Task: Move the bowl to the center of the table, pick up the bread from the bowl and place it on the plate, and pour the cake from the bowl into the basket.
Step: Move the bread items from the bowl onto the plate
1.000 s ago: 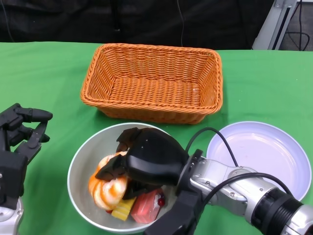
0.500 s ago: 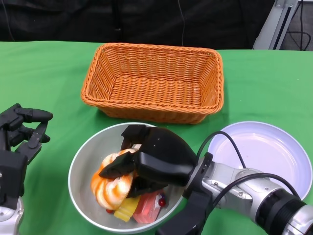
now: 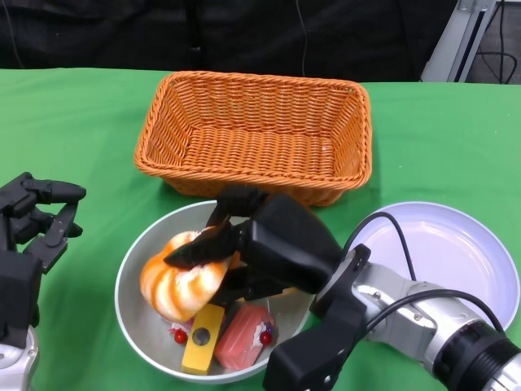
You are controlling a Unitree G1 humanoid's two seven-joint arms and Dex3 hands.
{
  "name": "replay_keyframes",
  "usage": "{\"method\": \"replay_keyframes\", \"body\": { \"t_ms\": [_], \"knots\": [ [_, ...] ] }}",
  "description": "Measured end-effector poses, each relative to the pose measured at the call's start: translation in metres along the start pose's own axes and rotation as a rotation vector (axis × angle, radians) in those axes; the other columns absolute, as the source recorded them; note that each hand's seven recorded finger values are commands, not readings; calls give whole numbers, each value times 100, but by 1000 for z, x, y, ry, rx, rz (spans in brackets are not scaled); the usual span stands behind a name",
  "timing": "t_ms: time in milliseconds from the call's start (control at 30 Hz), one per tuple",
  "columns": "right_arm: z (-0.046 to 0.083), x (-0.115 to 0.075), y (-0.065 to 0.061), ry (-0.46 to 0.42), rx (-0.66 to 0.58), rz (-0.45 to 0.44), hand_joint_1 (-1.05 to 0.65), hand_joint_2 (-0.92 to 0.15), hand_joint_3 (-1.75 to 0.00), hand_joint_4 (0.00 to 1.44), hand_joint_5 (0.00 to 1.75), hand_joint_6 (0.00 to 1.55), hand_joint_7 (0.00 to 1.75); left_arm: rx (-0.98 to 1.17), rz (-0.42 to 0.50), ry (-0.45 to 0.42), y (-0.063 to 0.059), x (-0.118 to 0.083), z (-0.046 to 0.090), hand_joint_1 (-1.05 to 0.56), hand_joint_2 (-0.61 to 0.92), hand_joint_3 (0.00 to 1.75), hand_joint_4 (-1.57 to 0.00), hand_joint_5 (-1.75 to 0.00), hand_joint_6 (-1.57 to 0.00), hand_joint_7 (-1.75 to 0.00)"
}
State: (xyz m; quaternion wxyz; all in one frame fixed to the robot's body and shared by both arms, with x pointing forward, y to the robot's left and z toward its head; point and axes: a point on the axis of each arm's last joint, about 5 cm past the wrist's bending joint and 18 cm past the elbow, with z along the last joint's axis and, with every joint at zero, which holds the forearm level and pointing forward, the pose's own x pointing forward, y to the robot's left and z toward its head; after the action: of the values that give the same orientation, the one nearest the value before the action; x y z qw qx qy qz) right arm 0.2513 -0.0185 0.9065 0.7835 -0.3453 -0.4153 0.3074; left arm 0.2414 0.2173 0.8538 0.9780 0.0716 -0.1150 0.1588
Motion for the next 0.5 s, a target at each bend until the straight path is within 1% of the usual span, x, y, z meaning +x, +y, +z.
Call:
{"method": "replay_keyframes", "body": {
  "t_ms": [167,367,500],
  "knots": [
    [2,0,-7,9,31,-40,-12,-92,-8,89,120,121,15,0,1,1,0,0,0,-12,92,32,-86,-132,-88,-91],
    [3,1,-16,16,72,-88,-11,-92,-7,90,117,122,15,15,-3,-1,-1,0,0,-12,92,31,-84,-134,-90,-90],
    [3,-1,-18,21,111,-108,-11,-92,-13,90,119,122,17,22,-8,1,-1,0,0,-12,92,32,-83,-136,-90,-90]
  ]
}}
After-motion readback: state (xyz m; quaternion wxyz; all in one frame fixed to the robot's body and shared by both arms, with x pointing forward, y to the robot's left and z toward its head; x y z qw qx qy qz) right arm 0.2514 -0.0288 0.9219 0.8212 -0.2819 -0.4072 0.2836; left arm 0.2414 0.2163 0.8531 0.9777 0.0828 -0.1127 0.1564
